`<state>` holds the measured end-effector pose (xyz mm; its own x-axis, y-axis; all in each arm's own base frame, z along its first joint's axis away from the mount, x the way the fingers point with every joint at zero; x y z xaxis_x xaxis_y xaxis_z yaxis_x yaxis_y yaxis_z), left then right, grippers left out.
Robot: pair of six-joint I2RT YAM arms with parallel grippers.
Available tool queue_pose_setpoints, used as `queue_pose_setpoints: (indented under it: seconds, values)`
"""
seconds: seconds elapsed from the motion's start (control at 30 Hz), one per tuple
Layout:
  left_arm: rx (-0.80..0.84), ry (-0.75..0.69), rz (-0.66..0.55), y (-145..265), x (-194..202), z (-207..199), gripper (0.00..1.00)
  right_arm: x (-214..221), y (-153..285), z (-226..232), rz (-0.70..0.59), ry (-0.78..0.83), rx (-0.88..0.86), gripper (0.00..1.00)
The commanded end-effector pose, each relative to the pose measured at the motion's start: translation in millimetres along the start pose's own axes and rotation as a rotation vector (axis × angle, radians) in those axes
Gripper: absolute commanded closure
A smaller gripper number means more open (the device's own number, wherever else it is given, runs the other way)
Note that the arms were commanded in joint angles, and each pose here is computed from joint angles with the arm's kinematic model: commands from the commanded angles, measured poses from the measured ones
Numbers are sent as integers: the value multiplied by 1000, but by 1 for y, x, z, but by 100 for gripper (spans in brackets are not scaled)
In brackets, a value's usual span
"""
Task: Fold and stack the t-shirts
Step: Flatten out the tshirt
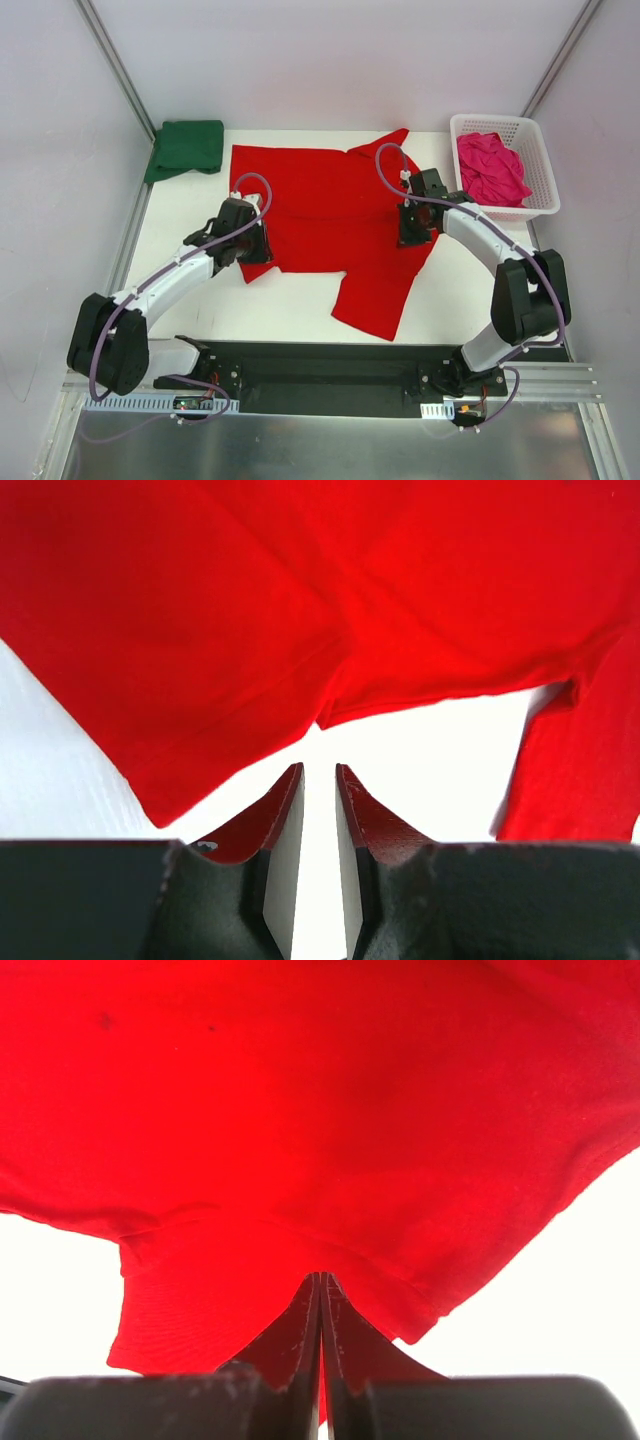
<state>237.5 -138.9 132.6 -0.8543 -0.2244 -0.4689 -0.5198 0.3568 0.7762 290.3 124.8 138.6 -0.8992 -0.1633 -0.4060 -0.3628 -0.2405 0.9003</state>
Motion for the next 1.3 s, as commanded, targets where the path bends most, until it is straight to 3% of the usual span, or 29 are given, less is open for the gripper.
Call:
queue_pose_setpoints:
  seconds: [0.0,0.1,0.3,0.4,0.7,1.1,1.27]
  values:
    - [-35,28,-42,-1,0,6,82,-4,5,6,-33,6,-5,98]
    - [-52,46,-18,-5,5,9,75,-4,5,8,-31,10,-5,98]
    - [-84,126,-27,1,21,19,24,-4,7,9,-31,15,-8,98]
    - [-101,154,-52,9,29,27,17,-4,9,11,-34,19,-10,98]
    - [-170,207,-86,24,42,47,19,4,17,16,-40,40,-4,98]
    - [-206,316,-1,12,56,72,24,9,31,19,-63,52,-2,98]
    - [-190,339,23,4,62,73,32,10,35,18,-73,52,9,98]
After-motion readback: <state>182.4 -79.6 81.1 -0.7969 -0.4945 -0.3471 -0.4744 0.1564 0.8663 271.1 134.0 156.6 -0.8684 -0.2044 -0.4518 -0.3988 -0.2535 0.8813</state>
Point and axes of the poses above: each gripper's point midway between its finger pads, its own y axis back along the fingers, its own z axis along the line the jaws close on, x = y × z, the point moved 6 cm from there along y, back along the fingers, and after that the axes turned 7 degrees about y, right-handed, at the moved point
